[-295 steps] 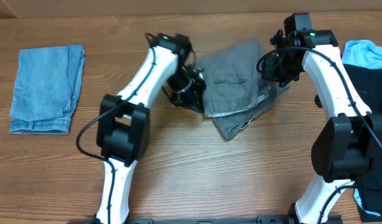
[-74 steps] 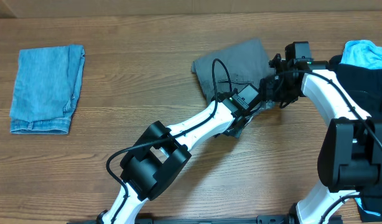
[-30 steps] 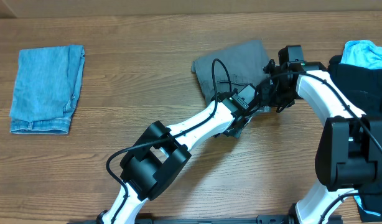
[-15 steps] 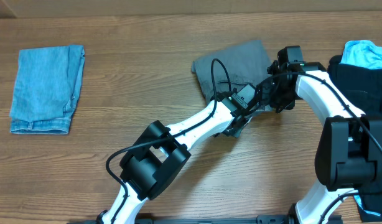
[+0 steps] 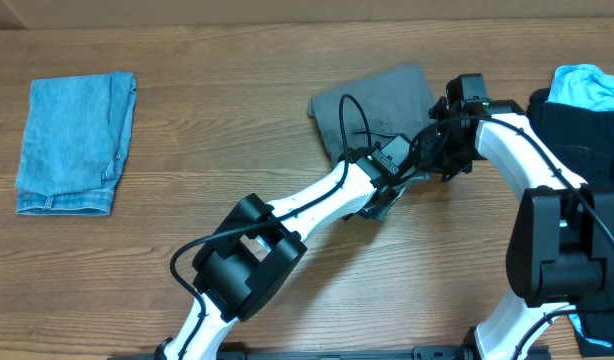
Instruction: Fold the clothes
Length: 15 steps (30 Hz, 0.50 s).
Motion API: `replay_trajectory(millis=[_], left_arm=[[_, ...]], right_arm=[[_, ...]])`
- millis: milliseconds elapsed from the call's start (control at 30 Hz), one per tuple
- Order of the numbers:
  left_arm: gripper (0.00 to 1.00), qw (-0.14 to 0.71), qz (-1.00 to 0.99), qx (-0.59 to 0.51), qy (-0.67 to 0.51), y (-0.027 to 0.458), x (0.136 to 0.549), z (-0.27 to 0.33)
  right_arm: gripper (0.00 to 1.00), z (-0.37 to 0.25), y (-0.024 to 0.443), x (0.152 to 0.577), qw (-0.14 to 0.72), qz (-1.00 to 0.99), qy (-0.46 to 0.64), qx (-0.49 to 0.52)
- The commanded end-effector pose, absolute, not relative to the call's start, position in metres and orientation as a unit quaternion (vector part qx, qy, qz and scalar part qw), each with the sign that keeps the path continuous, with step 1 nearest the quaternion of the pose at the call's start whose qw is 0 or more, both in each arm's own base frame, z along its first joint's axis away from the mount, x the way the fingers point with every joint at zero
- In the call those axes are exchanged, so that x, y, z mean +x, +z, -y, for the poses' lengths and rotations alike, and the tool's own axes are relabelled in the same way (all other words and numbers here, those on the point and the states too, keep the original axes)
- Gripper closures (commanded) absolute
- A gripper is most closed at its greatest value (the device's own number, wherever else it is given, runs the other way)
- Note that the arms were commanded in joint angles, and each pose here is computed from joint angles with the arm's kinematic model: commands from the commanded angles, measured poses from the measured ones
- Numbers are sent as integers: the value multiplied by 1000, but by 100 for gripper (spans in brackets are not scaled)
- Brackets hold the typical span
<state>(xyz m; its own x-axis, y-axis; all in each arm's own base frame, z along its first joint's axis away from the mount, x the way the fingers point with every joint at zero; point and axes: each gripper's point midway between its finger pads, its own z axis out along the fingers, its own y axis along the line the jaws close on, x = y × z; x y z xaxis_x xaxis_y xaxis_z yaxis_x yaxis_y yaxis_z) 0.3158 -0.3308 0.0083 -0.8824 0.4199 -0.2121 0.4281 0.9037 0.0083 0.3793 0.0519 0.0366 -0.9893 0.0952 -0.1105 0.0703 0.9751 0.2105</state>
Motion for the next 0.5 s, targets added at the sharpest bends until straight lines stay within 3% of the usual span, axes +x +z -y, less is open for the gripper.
replay_trajectory(millis=[0,233,467], left_arm=[[96,100,-972,211,-19,7,315,326],[96,100,-972,211,-19,7,315,326],[96,98,-972,213,-17,7,314,325]], right_arm=[[96,-57,31,375,49,-992,110,42],[96,-58,39,384,64,-991,110,38],[96,-48,75,420,123,-987,95,37]])
